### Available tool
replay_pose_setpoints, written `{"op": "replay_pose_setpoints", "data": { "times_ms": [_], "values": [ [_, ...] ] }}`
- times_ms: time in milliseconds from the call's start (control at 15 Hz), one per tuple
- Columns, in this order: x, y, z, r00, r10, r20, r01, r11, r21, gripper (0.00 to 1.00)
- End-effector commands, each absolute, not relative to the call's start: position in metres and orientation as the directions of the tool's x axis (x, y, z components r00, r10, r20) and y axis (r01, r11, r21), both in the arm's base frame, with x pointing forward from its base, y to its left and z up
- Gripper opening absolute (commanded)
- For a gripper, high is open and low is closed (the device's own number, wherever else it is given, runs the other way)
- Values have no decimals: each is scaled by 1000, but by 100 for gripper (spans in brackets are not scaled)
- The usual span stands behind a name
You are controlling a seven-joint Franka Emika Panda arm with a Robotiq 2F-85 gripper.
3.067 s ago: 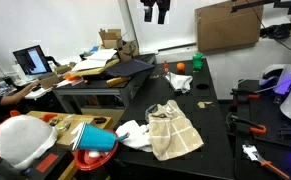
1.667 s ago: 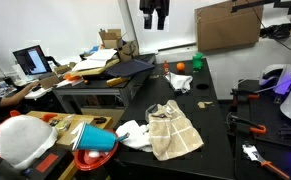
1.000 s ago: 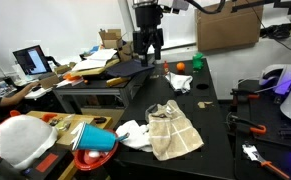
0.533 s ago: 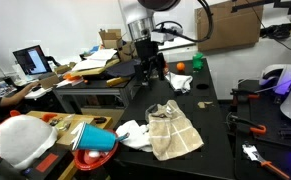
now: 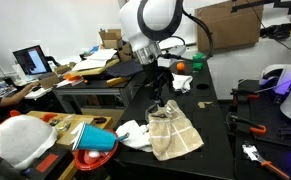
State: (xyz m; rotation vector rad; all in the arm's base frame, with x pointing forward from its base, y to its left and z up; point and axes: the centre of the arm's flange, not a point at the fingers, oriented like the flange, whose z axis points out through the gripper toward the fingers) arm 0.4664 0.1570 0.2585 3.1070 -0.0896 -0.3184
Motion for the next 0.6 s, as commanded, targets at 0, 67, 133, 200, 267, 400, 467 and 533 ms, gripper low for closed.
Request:
{"op": "replay_pose_setpoints", "data": {
  "times_ms": [0,67,133,200,267,400,467,533],
  "values": [
    [464,149,244,975,-40,-216,-14,-993,120,100],
    [464,147,241,976,-20,-217,11,-990,141,100],
    [465,147,237,976,9,-219,43,-987,155,100],
    [465,149,234,976,37,-216,76,-982,174,100],
    [465,151,231,976,63,-209,103,-976,190,100],
    [466,157,227,974,113,-195,156,-963,222,100],
    [467,161,226,975,130,-182,171,-957,233,100],
    [467,166,226,977,139,-163,177,-953,245,100]
  ]
}}
